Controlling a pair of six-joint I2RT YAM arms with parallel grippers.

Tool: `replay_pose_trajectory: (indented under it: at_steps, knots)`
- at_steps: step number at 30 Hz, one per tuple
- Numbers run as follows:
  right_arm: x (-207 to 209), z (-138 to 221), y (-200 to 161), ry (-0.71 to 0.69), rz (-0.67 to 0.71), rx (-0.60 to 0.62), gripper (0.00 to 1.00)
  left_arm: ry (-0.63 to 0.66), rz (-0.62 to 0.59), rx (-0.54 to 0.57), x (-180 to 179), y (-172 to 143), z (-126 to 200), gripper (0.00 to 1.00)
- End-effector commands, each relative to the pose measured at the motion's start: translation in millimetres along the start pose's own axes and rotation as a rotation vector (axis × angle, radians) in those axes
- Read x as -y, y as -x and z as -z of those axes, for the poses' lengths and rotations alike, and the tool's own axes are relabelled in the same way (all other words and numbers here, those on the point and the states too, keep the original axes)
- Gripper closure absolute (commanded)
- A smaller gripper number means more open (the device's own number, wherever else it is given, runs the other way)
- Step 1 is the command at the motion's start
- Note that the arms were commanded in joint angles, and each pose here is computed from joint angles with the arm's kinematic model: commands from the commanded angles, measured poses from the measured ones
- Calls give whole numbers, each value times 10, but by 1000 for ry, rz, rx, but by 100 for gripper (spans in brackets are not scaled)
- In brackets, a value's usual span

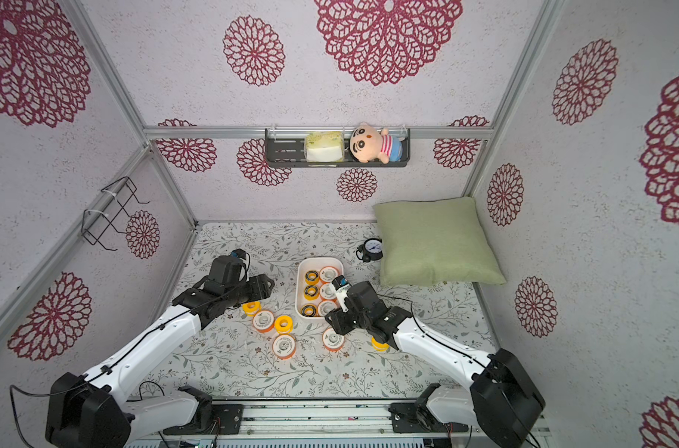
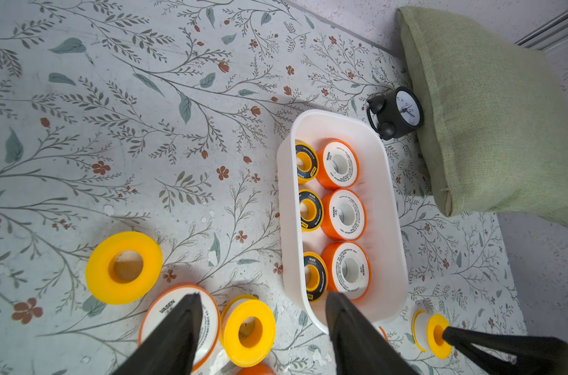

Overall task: Put the sealing tape into the storage box
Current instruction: Pick up the sealing tape at the center of the board.

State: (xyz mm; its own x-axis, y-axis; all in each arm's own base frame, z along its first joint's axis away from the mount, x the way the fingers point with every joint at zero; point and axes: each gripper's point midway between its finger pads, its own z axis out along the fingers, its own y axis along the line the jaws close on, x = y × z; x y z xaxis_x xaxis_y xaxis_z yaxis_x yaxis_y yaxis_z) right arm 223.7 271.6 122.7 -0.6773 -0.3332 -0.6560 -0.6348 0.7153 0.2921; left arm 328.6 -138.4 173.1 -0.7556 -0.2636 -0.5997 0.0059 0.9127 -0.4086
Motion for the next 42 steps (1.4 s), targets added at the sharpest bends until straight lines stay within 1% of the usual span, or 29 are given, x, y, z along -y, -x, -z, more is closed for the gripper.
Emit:
replay_pose_trajectory:
  at_steps: [1, 4, 8, 18, 28, 34, 42]
  knots:
    - [-92, -7, -204, -13, 53, -54, 45, -2, 16, 32, -35, 60, 48, 32]
    - [-179, -60, -338, -12, 78, -88, 44, -1, 17, 27, -51, 33, 51, 32]
    - [-183, -144, -424, -55, 90, -101, 42, 2, 19, 19, -76, -3, 46, 32]
    - [-135, -350, -478, -137, 125, -153, 42, 6, 18, 21, -92, 8, 25, 32]
    - [-159, -467, -501, -131, 149, -186, 42, -7, 18, 3, -82, -25, -48, 32]
    - [-116, -557, -634, -149, 151, -246, 47, -5, 18, -10, -93, -48, -84, 32]
    - [-33, -635, -764, -190, 160, -291, 54, -4, 15, -18, -102, -69, -107, 32]
